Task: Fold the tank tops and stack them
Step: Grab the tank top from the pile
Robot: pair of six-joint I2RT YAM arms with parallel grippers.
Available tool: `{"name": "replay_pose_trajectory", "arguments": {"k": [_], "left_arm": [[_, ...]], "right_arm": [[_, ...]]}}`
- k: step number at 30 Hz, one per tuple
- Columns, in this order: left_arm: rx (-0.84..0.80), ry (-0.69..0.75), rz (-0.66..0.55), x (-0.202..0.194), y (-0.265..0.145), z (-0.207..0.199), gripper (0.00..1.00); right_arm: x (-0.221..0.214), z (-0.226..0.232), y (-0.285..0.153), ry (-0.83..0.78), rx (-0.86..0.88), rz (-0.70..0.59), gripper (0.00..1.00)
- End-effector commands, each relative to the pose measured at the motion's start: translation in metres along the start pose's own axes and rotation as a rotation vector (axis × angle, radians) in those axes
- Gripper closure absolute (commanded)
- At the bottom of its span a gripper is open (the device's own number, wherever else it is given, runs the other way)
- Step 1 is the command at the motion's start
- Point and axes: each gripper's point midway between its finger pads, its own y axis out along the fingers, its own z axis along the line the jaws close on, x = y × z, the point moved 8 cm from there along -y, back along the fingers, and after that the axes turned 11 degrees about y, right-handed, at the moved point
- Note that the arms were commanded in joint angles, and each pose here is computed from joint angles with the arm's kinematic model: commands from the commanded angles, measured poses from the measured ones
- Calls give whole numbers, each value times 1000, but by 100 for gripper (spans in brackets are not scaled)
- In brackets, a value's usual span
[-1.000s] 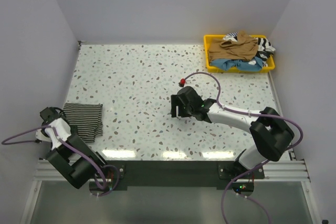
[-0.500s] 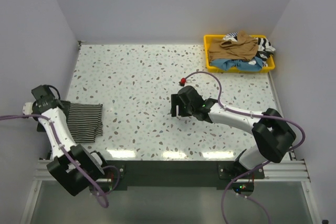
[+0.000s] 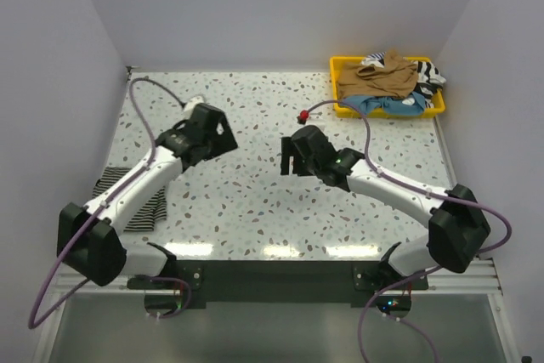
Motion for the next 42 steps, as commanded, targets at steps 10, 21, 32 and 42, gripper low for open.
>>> {"name": "replay_pose_trajectory", "arguments": {"k": [10, 21, 32, 42], "left_arm": [[-546, 406, -113, -15, -64, -92, 5], [-710, 455, -127, -16, -89, -91, 4], [-715, 491, -111, -19, -83, -93, 3], [-688, 537, -106, -19, -75, -94, 3]], "right_arm": [[167, -62, -26, 221, -284, -356, 19], [305, -197, 31, 403, -677, -560, 21], [324, -204, 61, 364, -757, -693, 31], [306, -229, 107, 355, -787, -663, 30]]}}
